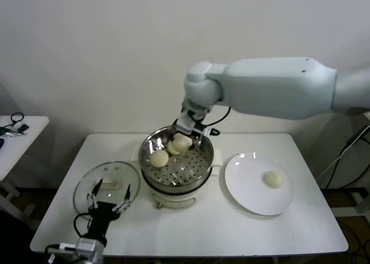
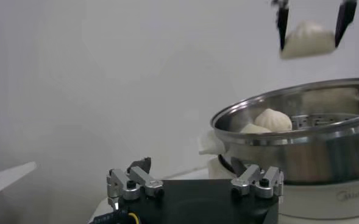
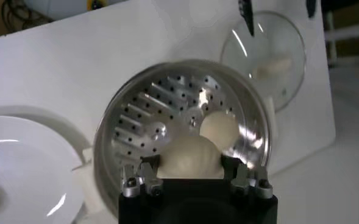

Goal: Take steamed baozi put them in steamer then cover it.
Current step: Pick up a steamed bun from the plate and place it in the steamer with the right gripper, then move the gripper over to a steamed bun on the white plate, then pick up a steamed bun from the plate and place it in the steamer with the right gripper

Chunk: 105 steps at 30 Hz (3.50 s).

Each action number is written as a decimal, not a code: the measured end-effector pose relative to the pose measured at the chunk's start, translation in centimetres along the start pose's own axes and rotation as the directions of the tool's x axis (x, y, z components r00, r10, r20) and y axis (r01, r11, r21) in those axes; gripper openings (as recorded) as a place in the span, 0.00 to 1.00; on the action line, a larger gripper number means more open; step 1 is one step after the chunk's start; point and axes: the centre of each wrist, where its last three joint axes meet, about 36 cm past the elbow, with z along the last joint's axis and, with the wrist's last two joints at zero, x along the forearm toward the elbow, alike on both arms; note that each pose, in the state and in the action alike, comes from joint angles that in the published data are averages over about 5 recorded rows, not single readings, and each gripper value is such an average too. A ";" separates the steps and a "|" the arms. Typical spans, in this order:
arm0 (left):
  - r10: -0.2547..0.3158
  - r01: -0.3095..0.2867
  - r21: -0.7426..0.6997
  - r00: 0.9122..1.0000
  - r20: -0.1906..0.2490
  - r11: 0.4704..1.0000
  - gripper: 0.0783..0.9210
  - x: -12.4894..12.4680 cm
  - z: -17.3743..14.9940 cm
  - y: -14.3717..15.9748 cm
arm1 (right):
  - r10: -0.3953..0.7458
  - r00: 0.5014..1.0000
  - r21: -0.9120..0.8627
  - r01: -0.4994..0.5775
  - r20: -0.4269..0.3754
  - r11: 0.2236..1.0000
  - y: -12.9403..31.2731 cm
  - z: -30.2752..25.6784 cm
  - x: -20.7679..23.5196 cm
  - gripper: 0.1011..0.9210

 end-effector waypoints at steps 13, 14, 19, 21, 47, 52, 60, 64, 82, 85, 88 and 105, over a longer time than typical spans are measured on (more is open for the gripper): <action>-0.005 0.005 0.004 1.000 -0.009 1.000 0.88 -0.1 0.5 0.1 | -0.062 0.997 0.135 0.055 0.041 0.989 0.2 -2.7 -7.4 0.71; -0.005 0.005 0.004 1.000 -0.008 1.000 0.88 -0.1 0.5 0.1 | -0.064 0.997 0.141 0.058 0.042 0.988 0.2 -2.9 -7.8 0.71; -0.005 0.005 0.007 1.000 -0.007 1.000 0.88 -0.2 0.5 0.0 | -0.075 0.996 0.161 0.067 0.039 0.985 0.4 -3.3 -9.5 0.71; -0.004 0.004 0.008 1.000 -0.007 1.000 0.88 -0.1 0.5 0.0 | -0.077 0.996 0.166 0.069 0.037 0.984 0.5 -3.4 -9.9 0.72; 0.009 -0.009 0.003 1.000 0.020 1.000 0.88 -0.4 -0.2 0.0 | -0.119 0.992 -0.455 0.123 0.037 0.882 13.6 10.4 1.8 0.88; 0.015 -0.015 0.005 1.000 0.027 1.000 0.88 -0.6 -0.3 0.0 | -0.118 0.992 -0.673 0.110 0.034 0.731 22.6 13.5 1.9 0.88; 0.022 -0.022 0.007 1.000 0.019 1.000 0.88 -0.5 -0.1 -0.3 | -0.129 0.991 -0.848 0.089 0.024 0.523 33.0 14.7 -2.2 0.88; 0.021 -0.021 0.002 1.000 0.010 1.000 0.88 -0.4 0.1 -0.3 | -0.139 0.990 -0.889 0.082 0.020 0.452 36.2 14.9 -4.8 0.88; 0.013 -0.013 0.001 1.000 -0.012 1.000 0.88 0.2 0.6 -0.6 | -0.165 0.986 -0.953 0.080 0.032 0.291 41.8 15.2 -13.2 0.88; 0.012 -0.012 0.001 1.000 -0.013 1.000 0.88 0.3 0.7 -0.6 | -0.165 0.986 -0.957 0.080 0.034 0.280 41.8 15.2 -14.1 0.88; 0.010 -0.010 0.000 1.000 -0.012 1.000 0.88 0.3 0.6 -0.5 | -0.165 0.986 -0.958 0.080 0.035 0.275 41.6 15.2 -14.8 0.85; 0.009 -0.009 -0.001 1.000 -0.009 1.000 0.88 0.5 0.3 -0.5 | -0.153 0.988 -0.964 0.068 0.029 0.256 40.5 15.8 -13.0 0.70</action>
